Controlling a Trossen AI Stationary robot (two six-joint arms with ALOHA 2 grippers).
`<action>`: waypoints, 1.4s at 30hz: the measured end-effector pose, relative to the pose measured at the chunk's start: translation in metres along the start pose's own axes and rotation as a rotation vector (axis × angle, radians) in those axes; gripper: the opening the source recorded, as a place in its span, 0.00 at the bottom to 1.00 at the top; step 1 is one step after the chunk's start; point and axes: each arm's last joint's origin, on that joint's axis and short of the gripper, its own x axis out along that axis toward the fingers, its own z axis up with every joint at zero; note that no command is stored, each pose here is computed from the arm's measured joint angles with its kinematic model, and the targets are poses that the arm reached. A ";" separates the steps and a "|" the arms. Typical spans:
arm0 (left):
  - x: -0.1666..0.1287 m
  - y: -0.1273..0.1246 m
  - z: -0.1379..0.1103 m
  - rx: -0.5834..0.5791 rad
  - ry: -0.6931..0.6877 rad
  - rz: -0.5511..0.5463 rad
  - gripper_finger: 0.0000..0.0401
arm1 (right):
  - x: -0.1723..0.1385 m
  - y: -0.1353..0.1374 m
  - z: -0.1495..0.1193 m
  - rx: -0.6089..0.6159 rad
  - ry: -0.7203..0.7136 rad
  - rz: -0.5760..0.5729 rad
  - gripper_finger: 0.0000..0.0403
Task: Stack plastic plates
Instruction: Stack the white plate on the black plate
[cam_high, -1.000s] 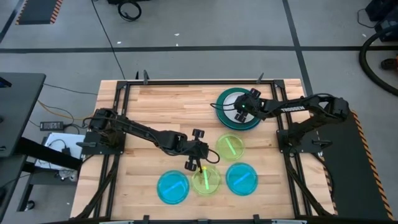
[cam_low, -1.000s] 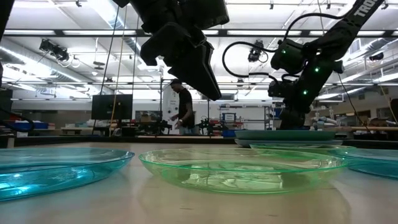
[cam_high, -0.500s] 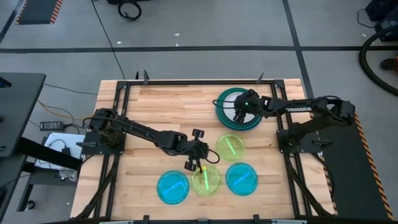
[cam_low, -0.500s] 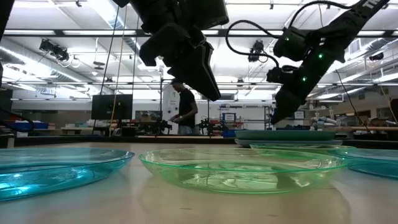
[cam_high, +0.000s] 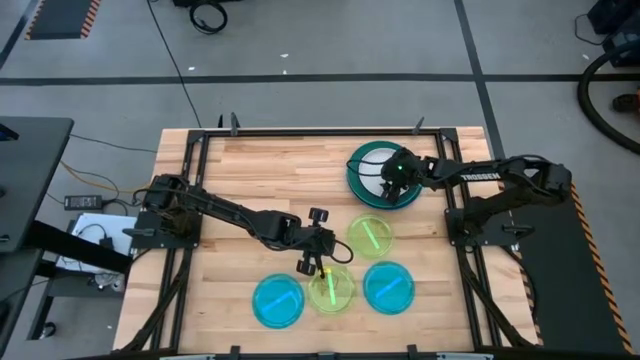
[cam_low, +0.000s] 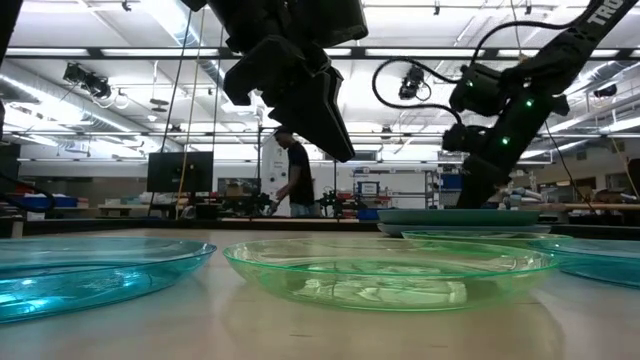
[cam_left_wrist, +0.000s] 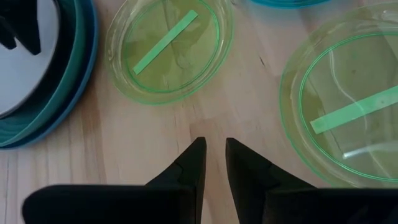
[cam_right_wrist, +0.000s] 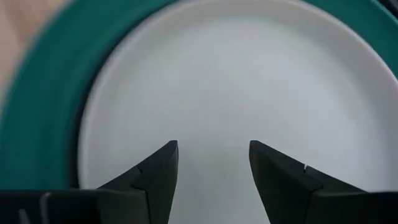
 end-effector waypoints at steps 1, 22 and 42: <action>0.000 0.000 0.000 0.000 0.000 0.000 0.17 | 0.001 -0.001 -0.003 0.004 0.009 -0.015 0.52; 0.000 0.001 0.001 0.003 -0.008 0.003 0.17 | -0.001 -0.019 -0.021 0.070 0.110 -0.539 0.48; 0.000 -0.002 0.001 0.010 -0.012 -0.002 0.17 | -0.007 0.014 -0.004 0.112 0.150 0.311 0.46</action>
